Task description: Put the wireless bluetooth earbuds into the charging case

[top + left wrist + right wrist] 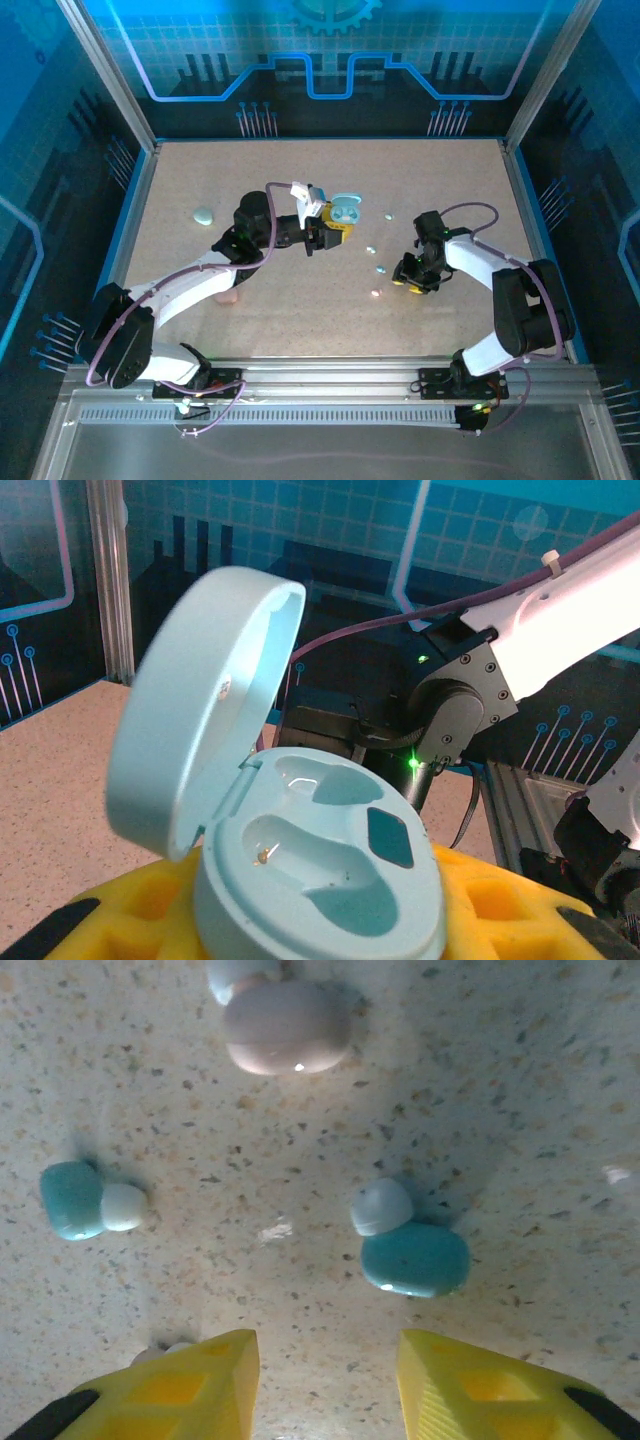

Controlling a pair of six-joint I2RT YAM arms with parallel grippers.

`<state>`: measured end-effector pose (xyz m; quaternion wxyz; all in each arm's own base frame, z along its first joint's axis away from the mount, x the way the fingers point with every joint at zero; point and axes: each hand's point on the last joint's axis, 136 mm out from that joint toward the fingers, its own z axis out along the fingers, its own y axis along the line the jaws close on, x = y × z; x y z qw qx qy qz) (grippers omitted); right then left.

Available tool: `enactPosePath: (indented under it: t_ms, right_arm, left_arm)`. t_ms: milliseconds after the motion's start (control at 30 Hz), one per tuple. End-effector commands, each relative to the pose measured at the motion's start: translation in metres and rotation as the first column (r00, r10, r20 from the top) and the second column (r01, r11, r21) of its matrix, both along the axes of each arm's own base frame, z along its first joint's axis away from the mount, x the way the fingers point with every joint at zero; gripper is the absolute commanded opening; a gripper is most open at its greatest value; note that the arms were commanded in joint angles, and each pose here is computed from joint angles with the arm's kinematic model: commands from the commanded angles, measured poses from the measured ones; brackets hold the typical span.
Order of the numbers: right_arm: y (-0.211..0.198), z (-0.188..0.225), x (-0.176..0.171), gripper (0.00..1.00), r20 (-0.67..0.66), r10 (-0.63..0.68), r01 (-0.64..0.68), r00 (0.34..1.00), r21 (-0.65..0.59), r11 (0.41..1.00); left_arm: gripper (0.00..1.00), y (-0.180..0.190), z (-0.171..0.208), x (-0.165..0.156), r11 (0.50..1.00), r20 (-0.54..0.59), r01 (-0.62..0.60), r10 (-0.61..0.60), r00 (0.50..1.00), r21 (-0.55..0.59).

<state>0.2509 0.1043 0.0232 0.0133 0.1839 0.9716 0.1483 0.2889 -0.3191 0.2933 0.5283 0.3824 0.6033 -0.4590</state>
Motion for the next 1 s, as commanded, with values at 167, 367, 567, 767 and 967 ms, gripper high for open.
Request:
enactPosePath:
  t_ms: [167, 367, 567, 767, 967]
  right_arm:
    - [-0.017, -0.006, 0.011, 0.44, 0.061, -0.009, 0.015, 0.998, -0.095, 0.995]
    - [-0.024, -0.003, 0.028, 0.43, 0.107, -0.015, 0.025, 0.994, -0.096, 0.995]
    - [-0.014, -0.004, 0.039, 0.41, 0.127, 0.018, -0.013, 0.992, -0.046, 0.999]
    - [-0.01, -0.002, 0.045, 0.38, 0.147, 0.048, -0.043, 0.988, -0.036, 0.998]
    - [-0.007, 0.003, 0.049, 0.36, 0.169, 0.063, -0.059, 0.984, -0.027, 0.998]
  left_arm:
    - [0.35, 0.001, 0.009, -0.003, 1.0, 0.036, 0.019, -0.019, 0.999, -0.01]
    - [0.35, 0.002, 0.008, -0.003, 1.0, 0.036, 0.017, -0.017, 0.999, -0.004]
    - [0.35, 0.001, 0.007, -0.004, 1.0, 0.034, 0.017, -0.017, 0.999, -0.001]
    - [0.35, 0.001, 0.006, -0.003, 1.0, 0.03, 0.018, -0.018, 0.999, -0.002]
    - [0.35, 0.001, 0.005, -0.002, 1.0, 0.027, 0.019, -0.019, 0.999, -0.003]
